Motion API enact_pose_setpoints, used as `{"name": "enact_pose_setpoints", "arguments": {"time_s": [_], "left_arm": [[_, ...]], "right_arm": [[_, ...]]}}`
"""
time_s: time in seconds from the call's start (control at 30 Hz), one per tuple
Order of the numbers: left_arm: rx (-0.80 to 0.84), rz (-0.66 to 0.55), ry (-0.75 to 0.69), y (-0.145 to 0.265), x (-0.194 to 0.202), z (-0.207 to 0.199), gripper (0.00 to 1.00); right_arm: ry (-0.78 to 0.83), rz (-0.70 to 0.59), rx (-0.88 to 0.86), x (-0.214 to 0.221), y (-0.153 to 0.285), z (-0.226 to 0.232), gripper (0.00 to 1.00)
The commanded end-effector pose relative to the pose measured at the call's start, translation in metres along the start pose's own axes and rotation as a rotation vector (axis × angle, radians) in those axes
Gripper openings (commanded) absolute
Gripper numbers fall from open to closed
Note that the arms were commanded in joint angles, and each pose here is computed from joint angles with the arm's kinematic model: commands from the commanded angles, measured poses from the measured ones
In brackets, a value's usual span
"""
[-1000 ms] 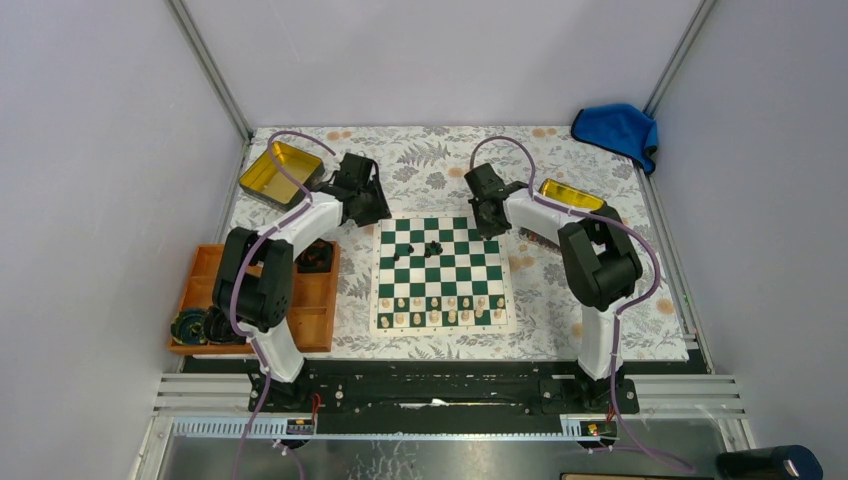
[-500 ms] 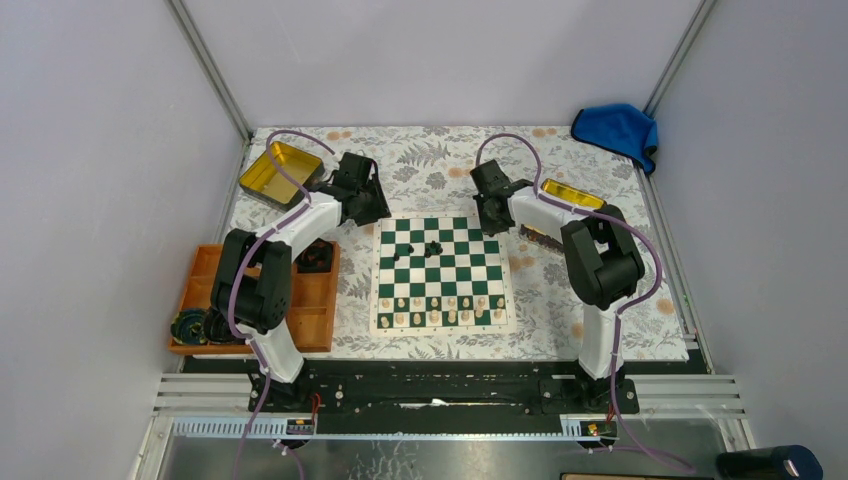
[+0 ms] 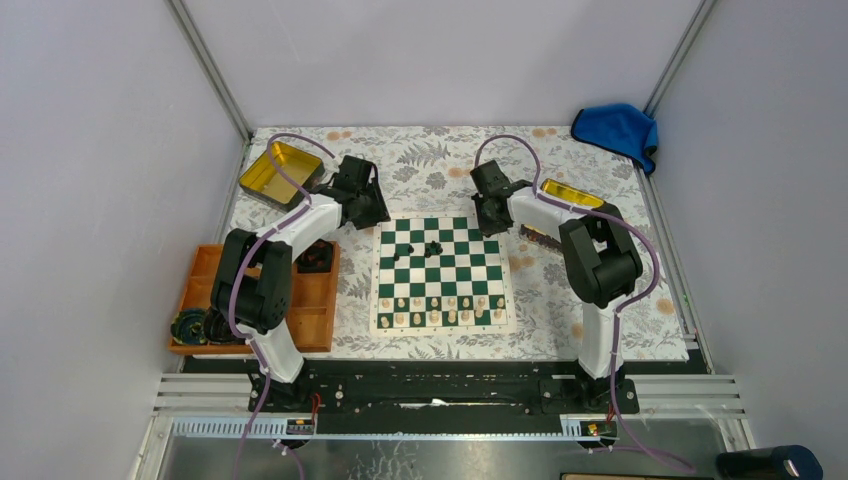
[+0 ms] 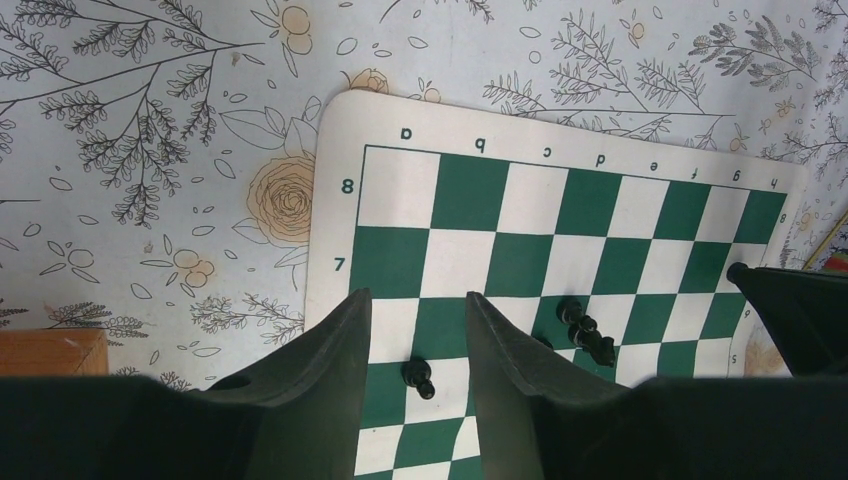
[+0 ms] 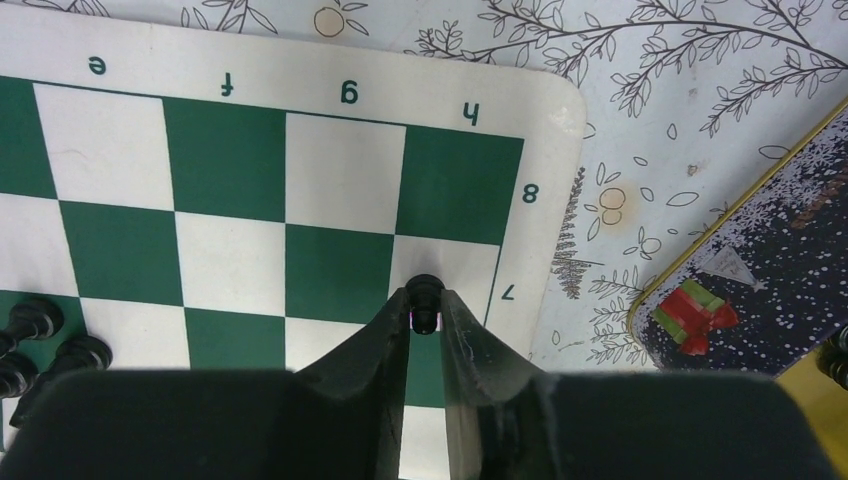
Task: Set up the chess pieces on the board
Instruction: Place the chess piece on the chessboard.
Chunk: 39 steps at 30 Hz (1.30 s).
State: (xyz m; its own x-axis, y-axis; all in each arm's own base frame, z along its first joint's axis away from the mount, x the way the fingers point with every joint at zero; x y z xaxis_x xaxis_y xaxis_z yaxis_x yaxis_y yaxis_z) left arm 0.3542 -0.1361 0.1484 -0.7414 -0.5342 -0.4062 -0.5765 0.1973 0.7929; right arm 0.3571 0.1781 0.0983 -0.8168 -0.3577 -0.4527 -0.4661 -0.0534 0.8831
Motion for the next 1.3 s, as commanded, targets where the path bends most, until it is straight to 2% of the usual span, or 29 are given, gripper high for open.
{"name": "enact_pose_setpoints", "arguments": {"time_s": [0.0, 0.23, 0.7, 0.83, 1.03, 1.27], "left_arm": [[0.007, -0.031, -0.006, 0.011, -0.004, 0.0, 0.47], [0.01, -0.031, -0.008, 0.013, -0.003, -0.001, 0.48], [0.018, -0.036, -0.009, 0.018, -0.002, -0.001, 0.49], [0.016, -0.034, -0.007, 0.019, 0.0, 0.0, 0.49], [0.018, -0.033, -0.009, 0.021, 0.002, 0.001, 0.56], [0.021, -0.033, -0.012, 0.024, 0.005, 0.002, 0.66]], "right_arm": [[-0.019, -0.039, -0.003, -0.012, 0.001, -0.002, 0.25], [-0.018, -0.051, 0.003, -0.014, 0.005, -0.004, 0.34], [-0.003, -0.112, 0.034, -0.025, 0.033, -0.009, 0.39], [0.023, -0.133, 0.064, -0.026, 0.045, -0.008, 0.43], [0.059, -0.162, 0.055, -0.027, 0.06, 0.005, 0.47], [0.099, -0.195, -0.042, -0.028, 0.071, 0.033, 0.59]]}}
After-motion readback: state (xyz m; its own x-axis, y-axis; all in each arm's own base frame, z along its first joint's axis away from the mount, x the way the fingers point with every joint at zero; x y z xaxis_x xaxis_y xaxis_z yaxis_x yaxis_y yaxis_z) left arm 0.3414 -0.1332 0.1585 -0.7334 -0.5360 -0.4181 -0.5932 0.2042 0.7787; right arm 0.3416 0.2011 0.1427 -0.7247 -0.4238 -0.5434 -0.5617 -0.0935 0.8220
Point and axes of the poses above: each gripper's point midway between its finger pads, its own y axis back along the fingers, its own z axis along the line the jaws close on, x = y × z, the point moved 9 cm from there along y, back along the fingers, and after that the axes turned 12 degrees about y, right-handed, at the moved point
